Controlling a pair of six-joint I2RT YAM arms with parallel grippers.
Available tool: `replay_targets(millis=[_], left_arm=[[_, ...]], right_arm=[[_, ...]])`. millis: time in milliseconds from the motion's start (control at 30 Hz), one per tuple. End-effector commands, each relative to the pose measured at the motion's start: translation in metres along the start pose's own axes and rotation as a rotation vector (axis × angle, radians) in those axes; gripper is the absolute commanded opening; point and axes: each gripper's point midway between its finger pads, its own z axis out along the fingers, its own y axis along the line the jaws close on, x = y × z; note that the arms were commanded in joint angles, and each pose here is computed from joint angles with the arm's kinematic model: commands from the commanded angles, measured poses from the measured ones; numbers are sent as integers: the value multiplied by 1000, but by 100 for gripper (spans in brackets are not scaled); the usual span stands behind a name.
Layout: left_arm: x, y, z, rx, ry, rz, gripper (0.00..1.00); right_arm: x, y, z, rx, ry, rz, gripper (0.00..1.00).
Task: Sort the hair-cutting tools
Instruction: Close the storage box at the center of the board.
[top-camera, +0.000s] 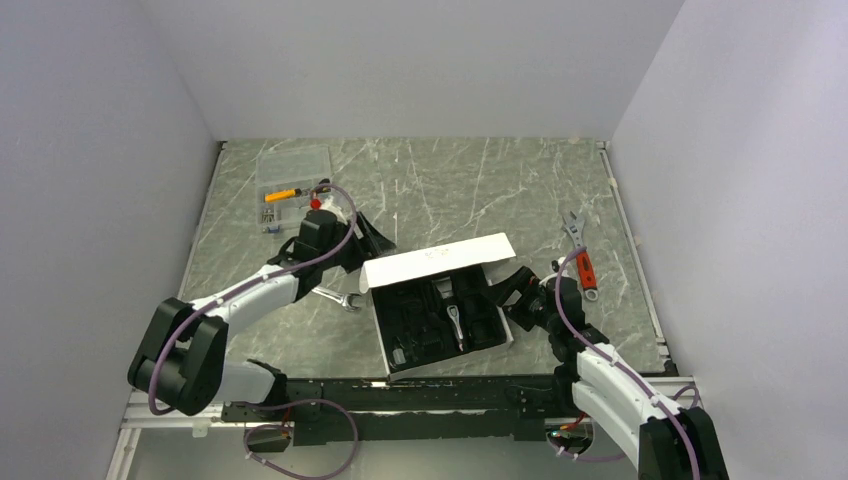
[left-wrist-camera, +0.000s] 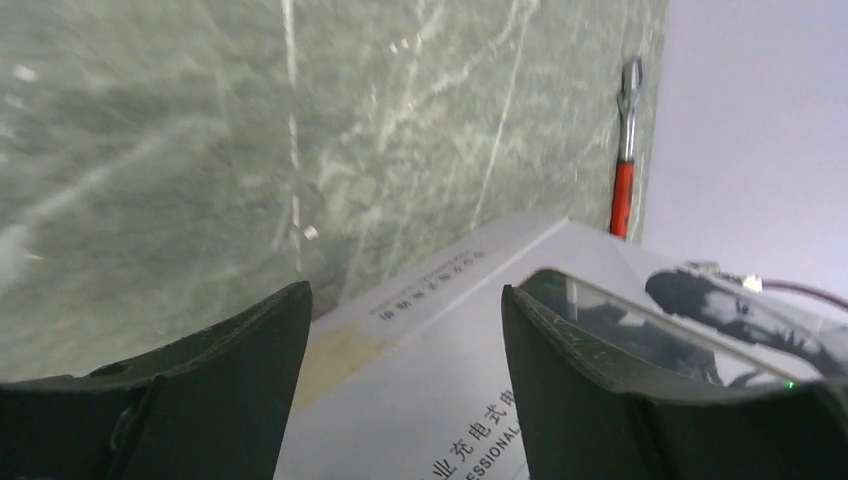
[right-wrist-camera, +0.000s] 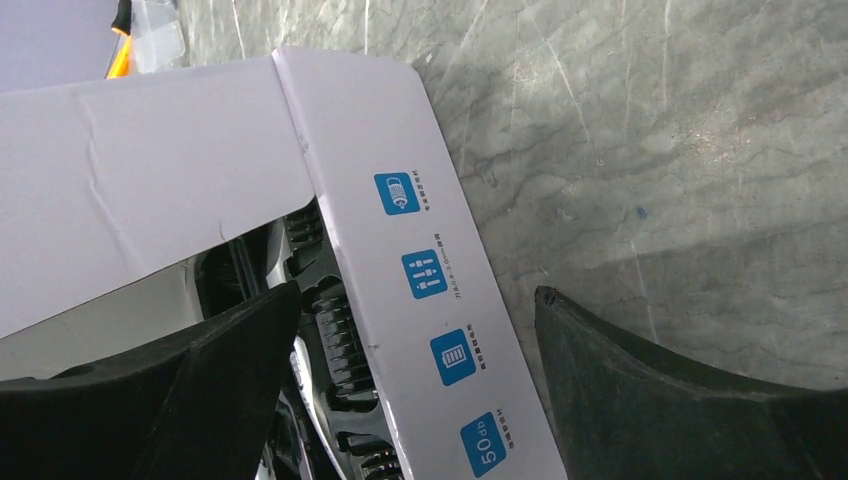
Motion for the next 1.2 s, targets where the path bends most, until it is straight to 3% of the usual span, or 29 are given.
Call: replay_targets(millis=[0,133,267,600,800,1033,1167], left_arm=[[-51,10,-19,-63,-167,-18,77],[-69,43,-58,-184,-307,-60,85],[-62,58,-86,-230,-371,-60,88],[-13,68,-80,-126,-252,-122,82],[-9,72,-82,-121,-257,-110,81],[-10,68,-82,-107,-254,-97,81],[-10,66,-79,-94,-246,-100,80]], right_arm=[[-11,-1,-2,37,-46,-10,91],[-15,3,-6,30,-57,-72,90],[-11,-2,-10,47,-41,-112,82],[-5,1,-6,4,-24,-106,56],[-5,1,-6,-27,-48,-82,24],[-3,1,-5,-54,-65,-58,3],[-4,3,-4,-74,-82,-38,0]])
